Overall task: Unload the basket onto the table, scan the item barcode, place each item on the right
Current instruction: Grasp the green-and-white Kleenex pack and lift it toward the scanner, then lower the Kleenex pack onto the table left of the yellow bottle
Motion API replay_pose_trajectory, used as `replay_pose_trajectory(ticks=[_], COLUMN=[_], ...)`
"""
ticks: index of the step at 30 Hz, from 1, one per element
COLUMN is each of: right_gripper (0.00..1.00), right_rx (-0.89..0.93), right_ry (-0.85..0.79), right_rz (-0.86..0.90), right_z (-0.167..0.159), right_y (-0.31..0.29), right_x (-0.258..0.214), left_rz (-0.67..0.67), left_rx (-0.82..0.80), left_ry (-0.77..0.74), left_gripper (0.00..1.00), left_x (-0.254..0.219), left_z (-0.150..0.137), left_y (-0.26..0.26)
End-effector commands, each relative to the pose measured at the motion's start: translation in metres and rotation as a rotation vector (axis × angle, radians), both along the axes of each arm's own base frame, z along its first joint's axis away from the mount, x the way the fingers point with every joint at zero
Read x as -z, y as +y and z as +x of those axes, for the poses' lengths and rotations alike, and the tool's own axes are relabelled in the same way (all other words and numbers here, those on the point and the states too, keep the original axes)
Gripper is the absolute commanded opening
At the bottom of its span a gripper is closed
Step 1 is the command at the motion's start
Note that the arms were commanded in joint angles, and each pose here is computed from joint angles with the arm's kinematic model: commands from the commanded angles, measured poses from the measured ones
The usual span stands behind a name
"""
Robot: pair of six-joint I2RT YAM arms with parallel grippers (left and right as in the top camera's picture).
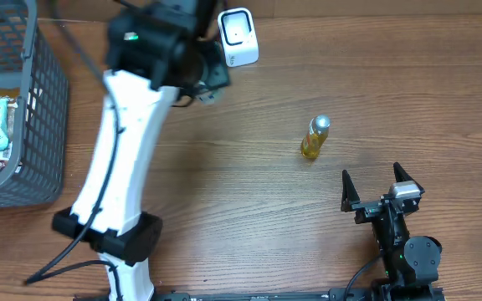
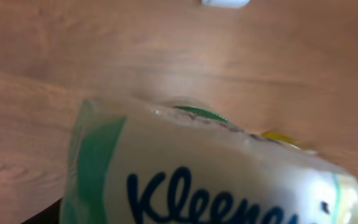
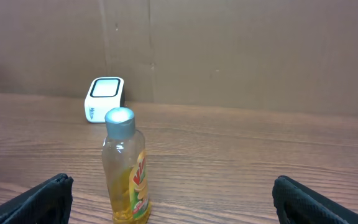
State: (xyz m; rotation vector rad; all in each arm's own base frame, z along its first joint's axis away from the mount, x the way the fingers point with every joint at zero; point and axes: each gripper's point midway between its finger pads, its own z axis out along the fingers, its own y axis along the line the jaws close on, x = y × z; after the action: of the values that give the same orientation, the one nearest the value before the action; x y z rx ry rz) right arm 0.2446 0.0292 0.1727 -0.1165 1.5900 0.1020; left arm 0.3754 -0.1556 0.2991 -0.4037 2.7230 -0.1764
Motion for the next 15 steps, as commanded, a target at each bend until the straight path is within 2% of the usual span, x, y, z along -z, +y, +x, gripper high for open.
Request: replay_pose_trajectory(ticks=[1, 9, 15], right_gripper=[1.00, 1.00, 1.00], right_rx=[0.000, 0.000, 0.000], right_ry=[0.006, 0.006, 0.006], right_rz=[-0.001, -0.001, -0.001], right_z=[0.001, 0.001, 0.001], right_y=[0.000, 0.000, 0.000], right_x=[0.004, 0.004, 0.004], left_rz=[0.098, 0.128, 0.137], left_rx=[-0.090, -0.092, -0.058], left_ry=[0.104, 0.212, 0.214], left_gripper=[0.24, 0.22, 0.17], left_x=[0.049, 0.115, 0.141], left_z=[0.002, -0.002, -0.003], left_y=[-0.005, -0.028, -0.043])
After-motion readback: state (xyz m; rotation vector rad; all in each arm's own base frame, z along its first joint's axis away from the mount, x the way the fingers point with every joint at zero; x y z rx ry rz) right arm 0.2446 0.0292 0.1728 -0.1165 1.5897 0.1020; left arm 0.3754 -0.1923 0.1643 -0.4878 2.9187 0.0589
